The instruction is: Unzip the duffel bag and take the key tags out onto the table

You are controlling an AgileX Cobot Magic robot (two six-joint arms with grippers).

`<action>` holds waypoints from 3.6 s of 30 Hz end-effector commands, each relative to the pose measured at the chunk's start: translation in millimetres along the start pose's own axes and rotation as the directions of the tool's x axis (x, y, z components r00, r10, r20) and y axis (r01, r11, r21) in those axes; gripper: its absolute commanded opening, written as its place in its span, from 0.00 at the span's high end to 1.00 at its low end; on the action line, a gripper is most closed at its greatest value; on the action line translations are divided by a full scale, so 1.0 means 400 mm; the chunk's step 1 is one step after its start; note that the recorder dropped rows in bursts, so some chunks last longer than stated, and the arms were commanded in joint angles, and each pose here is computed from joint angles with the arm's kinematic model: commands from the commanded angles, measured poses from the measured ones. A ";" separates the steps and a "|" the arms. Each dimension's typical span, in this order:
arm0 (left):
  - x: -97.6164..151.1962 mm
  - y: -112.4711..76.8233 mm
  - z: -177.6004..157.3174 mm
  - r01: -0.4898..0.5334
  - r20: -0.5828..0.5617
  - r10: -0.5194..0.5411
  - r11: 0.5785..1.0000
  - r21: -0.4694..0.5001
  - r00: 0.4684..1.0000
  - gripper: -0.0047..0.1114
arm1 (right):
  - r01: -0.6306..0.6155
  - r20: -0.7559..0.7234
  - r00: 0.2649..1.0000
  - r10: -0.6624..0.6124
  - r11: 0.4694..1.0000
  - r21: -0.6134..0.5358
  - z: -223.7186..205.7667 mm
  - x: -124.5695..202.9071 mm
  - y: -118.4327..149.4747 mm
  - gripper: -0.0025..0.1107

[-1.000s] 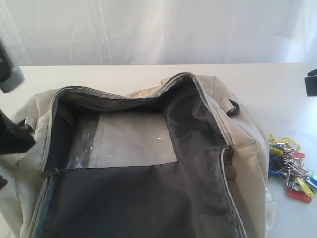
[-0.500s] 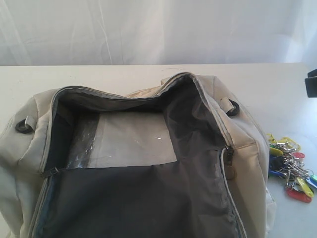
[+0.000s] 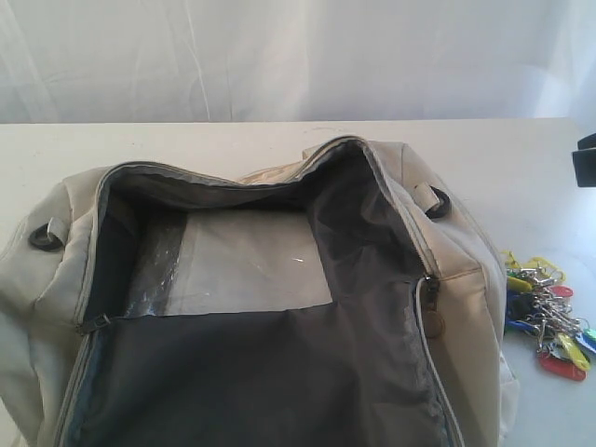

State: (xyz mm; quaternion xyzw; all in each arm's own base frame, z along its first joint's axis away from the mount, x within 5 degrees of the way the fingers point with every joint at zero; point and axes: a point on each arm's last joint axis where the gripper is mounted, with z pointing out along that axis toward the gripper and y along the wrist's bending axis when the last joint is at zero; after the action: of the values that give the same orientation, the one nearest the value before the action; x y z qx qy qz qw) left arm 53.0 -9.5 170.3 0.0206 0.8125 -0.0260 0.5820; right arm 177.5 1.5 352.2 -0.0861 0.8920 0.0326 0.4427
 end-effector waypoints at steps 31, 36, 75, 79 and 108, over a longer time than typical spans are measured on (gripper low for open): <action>0.008 0.023 -0.001 0.010 -0.025 -0.012 0.995 -0.101 1.000 0.96 | 0.008 0.005 1.000 -0.008 1.000 -0.003 -0.002 0.000 0.002 0.98; 0.008 0.023 -0.001 0.010 -0.025 -0.012 0.995 -0.101 1.000 0.96 | 0.008 0.005 1.000 -0.008 1.000 -0.003 -0.002 0.000 0.002 0.98; 0.009 0.023 -0.001 0.007 -0.029 -0.010 0.995 -0.101 1.000 0.96 | 0.081 0.354 0.930 -0.097 0.995 0.061 -0.052 0.205 0.065 0.98; 0.009 0.023 -0.001 0.007 -0.029 -0.010 0.995 -0.101 1.000 0.96 | 0.038 0.453 0.888 -0.081 0.994 0.103 -0.036 0.324 0.066 0.98; 0.009 0.023 -0.001 0.007 -0.029 -0.010 0.995 -0.101 1.000 0.96 | -0.225 0.410 0.901 0.144 0.962 0.156 0.014 0.520 0.061 0.98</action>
State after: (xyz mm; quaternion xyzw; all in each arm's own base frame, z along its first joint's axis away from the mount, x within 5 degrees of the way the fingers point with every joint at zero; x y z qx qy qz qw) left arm 52.2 -0.3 167.9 -0.0078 0.8210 0.0161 0.5706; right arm 55.2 0.6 183.4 0.0473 0.7935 0.0017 0.6067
